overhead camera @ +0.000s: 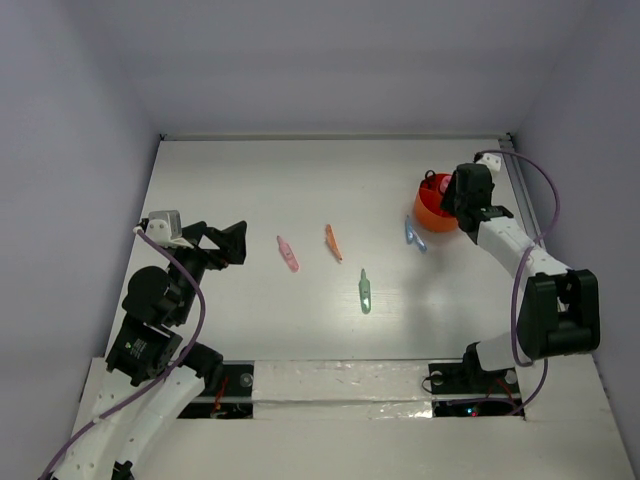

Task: Sort the stationery into containers
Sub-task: Place the stationery in the storage box.

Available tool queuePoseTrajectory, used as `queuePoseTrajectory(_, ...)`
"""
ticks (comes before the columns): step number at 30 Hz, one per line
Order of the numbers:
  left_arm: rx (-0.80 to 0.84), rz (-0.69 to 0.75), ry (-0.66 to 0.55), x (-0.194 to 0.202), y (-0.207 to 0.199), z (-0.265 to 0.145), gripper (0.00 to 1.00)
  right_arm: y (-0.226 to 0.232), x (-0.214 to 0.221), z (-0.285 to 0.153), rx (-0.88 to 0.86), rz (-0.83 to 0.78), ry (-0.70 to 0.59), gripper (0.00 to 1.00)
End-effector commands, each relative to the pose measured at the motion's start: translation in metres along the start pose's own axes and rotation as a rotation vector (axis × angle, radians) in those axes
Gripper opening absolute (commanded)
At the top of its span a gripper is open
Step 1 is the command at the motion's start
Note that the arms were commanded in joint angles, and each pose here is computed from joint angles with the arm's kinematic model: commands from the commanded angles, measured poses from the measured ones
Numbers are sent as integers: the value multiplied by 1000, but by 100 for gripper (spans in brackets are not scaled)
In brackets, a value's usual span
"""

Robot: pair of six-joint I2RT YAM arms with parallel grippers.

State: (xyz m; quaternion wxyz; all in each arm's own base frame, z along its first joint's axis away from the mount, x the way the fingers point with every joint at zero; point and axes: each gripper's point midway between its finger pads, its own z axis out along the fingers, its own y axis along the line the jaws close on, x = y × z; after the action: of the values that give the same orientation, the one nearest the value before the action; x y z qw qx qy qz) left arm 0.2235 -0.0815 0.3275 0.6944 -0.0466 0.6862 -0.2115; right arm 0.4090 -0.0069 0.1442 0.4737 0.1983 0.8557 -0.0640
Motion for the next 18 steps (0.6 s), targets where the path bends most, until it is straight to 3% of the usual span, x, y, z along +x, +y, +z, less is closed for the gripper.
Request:
queuePoseTrajectory(1,8,7,-26,-6,-2,5,99,6,-26,-9,-24,24,-59,59)
queuePoseTrajectory(3,8,6,-29,-7,-2,4,99,9,-27,-11,-43,22,-60,64)
queuePoseTrajectory(9,3,5,-31,-8,-1,5,99,31,-29,-30,-189,2,-73,67)
queuePoseTrajectory(14,-1,8,-23,-6,0,7,99,116,4,-84,-466,-153,-53,65)
queuePoseTrajectory(18,-5,8,-17,-4,1,9,99,183,58,-111,-713,-222,93,55)
